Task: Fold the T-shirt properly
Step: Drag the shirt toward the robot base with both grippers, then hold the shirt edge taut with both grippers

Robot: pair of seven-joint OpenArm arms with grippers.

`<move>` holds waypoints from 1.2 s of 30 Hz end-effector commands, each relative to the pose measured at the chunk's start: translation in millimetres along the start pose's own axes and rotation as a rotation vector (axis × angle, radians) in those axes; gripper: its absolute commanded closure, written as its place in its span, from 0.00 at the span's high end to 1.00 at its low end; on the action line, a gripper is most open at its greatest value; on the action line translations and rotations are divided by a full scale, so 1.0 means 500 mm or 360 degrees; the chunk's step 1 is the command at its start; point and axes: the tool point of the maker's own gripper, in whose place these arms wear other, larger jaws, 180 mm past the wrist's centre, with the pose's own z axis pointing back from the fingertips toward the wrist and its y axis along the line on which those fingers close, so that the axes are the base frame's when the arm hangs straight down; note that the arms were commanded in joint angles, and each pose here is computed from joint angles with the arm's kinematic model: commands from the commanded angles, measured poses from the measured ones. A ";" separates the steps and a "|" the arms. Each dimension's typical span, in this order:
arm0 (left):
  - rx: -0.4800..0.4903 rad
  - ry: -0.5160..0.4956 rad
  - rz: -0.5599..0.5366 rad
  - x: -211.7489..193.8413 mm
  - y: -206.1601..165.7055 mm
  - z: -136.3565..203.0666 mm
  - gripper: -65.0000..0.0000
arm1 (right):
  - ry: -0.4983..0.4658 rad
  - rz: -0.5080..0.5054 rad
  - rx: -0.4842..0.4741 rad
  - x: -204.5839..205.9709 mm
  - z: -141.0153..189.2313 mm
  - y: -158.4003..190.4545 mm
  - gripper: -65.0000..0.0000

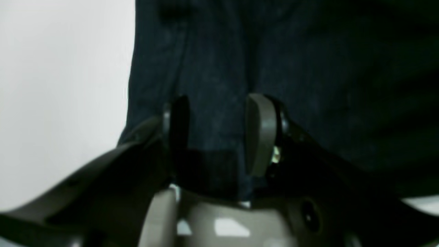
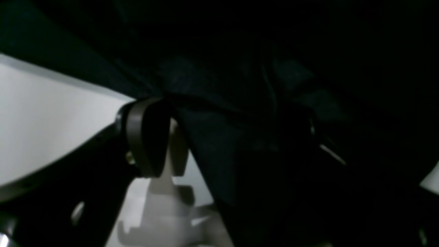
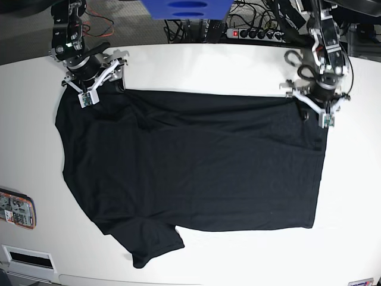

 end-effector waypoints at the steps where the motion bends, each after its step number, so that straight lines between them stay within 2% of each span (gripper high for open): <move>1: 0.0028 0.0003 -0.0034 0.006 0.016 0.006 0.41 | 0.0062 0.0007 -0.0007 -0.018 0.007 -0.004 0.71; 5: 0.0113 0.0081 0.0052 -0.065 0.061 0.048 0.41 | 0.0114 0.0011 -0.0026 -0.046 0.023 -0.014 0.71; 8: 0.0103 0.0076 0.0138 -0.103 0.068 0.067 0.41 | 0.0136 0.0005 -0.0037 -0.058 0.029 -0.019 0.71; 10: 0.0103 0.0083 0.0141 -0.121 0.078 0.085 0.41 | 0.0140 0.0010 -0.0035 -0.060 0.033 -0.017 0.71; 13: 0.0106 0.0101 0.0148 -0.141 0.086 0.105 0.41 | 0.0219 -0.0012 -0.0037 -0.105 0.053 -0.012 0.71; 16: 0.0183 0.0107 0.0168 -0.158 0.121 0.133 0.41 | 0.0202 0.0001 -0.0053 -0.098 0.067 -0.015 0.71; 22: 0.0280 0.0098 0.0180 -0.159 0.164 0.154 0.41 | 0.0224 -0.0003 -0.0092 -0.111 0.090 -0.027 0.71; 29: 0.0282 0.0130 0.0177 -0.173 0.165 0.166 0.41 | 0.0200 0.0017 -0.0088 -0.097 0.093 -0.023 0.71; 36: 0.0253 -0.0044 0.0110 -0.079 0.149 0.149 0.41 | 0.0207 0.0020 -0.0081 -0.097 0.091 -0.019 0.71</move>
